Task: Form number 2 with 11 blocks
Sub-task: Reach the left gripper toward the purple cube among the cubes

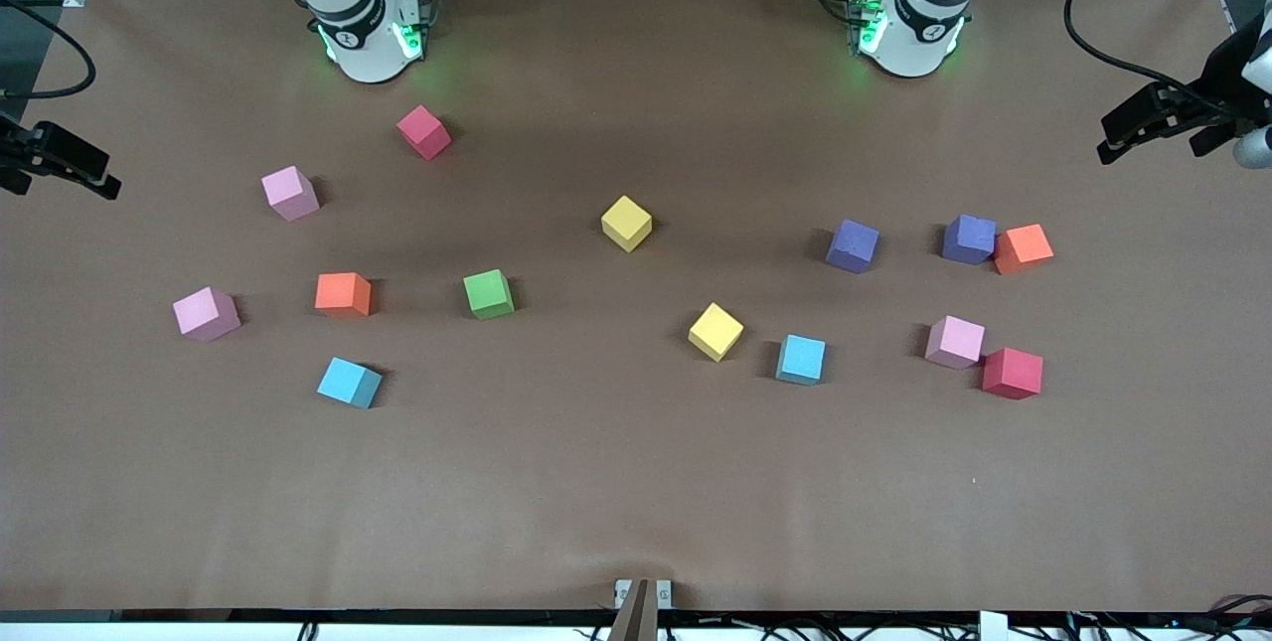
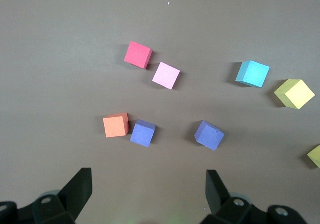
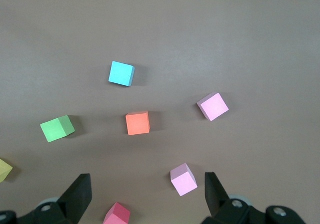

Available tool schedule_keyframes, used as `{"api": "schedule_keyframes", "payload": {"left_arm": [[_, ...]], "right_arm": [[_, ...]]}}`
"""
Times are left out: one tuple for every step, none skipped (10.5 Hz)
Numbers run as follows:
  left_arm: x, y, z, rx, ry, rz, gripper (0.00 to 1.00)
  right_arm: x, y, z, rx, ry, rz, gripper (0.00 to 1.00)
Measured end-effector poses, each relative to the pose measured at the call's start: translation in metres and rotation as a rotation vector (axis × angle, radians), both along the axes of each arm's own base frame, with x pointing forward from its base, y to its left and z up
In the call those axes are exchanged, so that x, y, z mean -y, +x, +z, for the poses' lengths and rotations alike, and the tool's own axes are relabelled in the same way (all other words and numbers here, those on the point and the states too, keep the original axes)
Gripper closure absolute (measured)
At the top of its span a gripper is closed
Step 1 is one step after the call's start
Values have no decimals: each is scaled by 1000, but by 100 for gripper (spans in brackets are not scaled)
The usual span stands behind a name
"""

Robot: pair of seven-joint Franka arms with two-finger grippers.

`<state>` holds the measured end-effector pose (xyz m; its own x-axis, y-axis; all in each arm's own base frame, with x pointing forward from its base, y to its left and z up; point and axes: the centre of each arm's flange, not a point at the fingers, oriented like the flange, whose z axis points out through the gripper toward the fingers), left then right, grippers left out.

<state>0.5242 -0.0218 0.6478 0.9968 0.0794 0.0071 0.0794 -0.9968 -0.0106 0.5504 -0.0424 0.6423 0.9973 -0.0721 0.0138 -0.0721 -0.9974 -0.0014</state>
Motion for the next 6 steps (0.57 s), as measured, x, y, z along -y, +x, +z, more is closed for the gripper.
{"api": "schedule_keyframes", "payload": {"left_arm": [[0, 0, 0, 0, 0, 0, 0], [0, 0, 0, 0, 0, 1, 0], [-1, 0, 0, 0, 0, 2, 0], [-1, 1, -2, -5, 0, 1, 0], [5, 2, -10, -20, 0, -10, 0], [25, 6, -26, -32, 2, -45, 0]], "right_arm": [[0, 0, 0, 0, 0, 0, 0], [0, 0, 0, 0, 0, 1, 0], [0, 0, 0, 0, 0, 1, 0], [-1, 0, 0, 0, 0, 1, 0], [0, 0, 0, 0, 0, 1, 0], [-1, 0, 0, 0, 0, 2, 0]]}}
